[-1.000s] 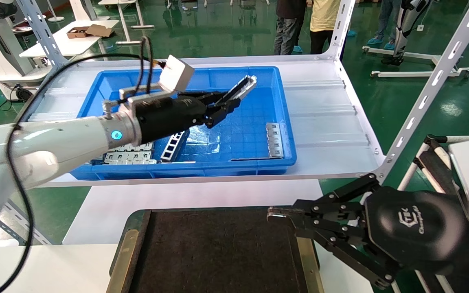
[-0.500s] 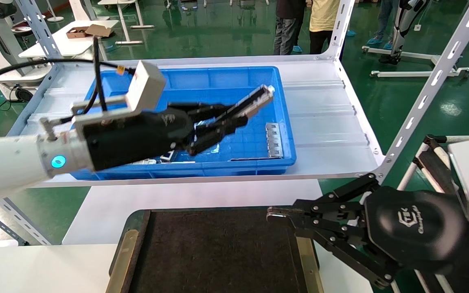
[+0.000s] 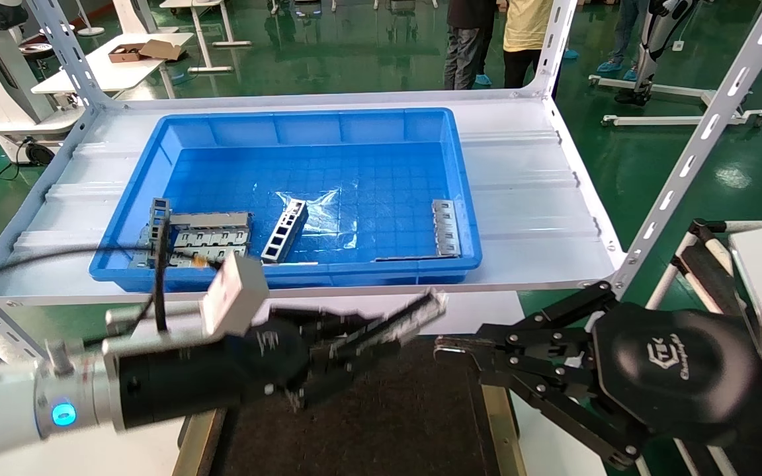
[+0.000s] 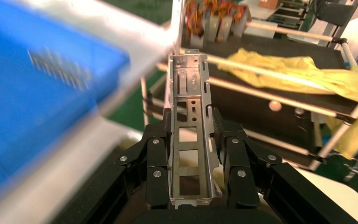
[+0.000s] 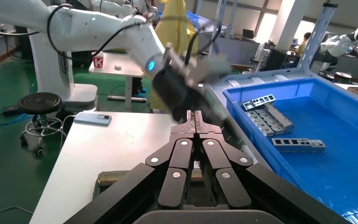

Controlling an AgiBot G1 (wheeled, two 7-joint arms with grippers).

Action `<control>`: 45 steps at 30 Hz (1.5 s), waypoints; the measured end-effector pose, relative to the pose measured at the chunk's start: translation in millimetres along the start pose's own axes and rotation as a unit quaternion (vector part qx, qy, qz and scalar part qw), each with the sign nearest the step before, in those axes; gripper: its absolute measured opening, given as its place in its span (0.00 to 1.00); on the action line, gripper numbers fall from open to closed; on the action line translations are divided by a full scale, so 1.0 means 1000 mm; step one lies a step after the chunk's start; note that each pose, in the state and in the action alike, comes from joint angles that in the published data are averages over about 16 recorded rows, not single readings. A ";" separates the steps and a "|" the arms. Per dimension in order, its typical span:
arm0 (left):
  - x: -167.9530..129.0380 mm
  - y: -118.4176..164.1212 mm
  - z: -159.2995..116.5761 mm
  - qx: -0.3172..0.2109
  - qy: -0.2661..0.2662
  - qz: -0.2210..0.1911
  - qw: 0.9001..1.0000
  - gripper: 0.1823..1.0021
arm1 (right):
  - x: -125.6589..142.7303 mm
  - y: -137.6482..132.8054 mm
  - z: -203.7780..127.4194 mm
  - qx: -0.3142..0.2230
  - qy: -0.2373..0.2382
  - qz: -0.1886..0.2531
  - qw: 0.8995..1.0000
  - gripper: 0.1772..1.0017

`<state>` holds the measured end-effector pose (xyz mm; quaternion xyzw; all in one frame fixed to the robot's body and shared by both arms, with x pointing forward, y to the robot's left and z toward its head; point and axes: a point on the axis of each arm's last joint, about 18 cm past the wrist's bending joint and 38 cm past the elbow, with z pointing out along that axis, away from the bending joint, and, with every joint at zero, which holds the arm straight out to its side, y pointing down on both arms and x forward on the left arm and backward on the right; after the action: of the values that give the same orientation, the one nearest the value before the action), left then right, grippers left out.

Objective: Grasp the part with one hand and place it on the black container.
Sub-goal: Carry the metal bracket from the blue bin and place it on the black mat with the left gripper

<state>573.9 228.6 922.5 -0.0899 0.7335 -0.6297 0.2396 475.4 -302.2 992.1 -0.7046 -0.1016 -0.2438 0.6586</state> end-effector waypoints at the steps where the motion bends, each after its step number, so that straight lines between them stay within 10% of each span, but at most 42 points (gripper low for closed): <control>1: 0.003 0.008 0.000 -0.005 -0.001 -0.011 1.000 0.21 | 0.000 0.000 0.000 0.000 0.000 0.000 1.000 0.02; 25: 0.029 0.183 0.055 -0.063 -0.174 -0.224 0.957 0.21 | 0.000 0.000 0.000 0.000 0.000 0.000 1.000 0.02; 45: 0.009 0.235 0.125 -0.030 -0.336 -0.297 0.893 0.21 | 0.000 0.000 0.000 0.000 0.000 0.000 1.000 0.02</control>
<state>664.5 159.6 681.8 -0.5166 0.5671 -0.5814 0.2709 475.4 -302.2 992.1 -0.7046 -0.1016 -0.2438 0.6586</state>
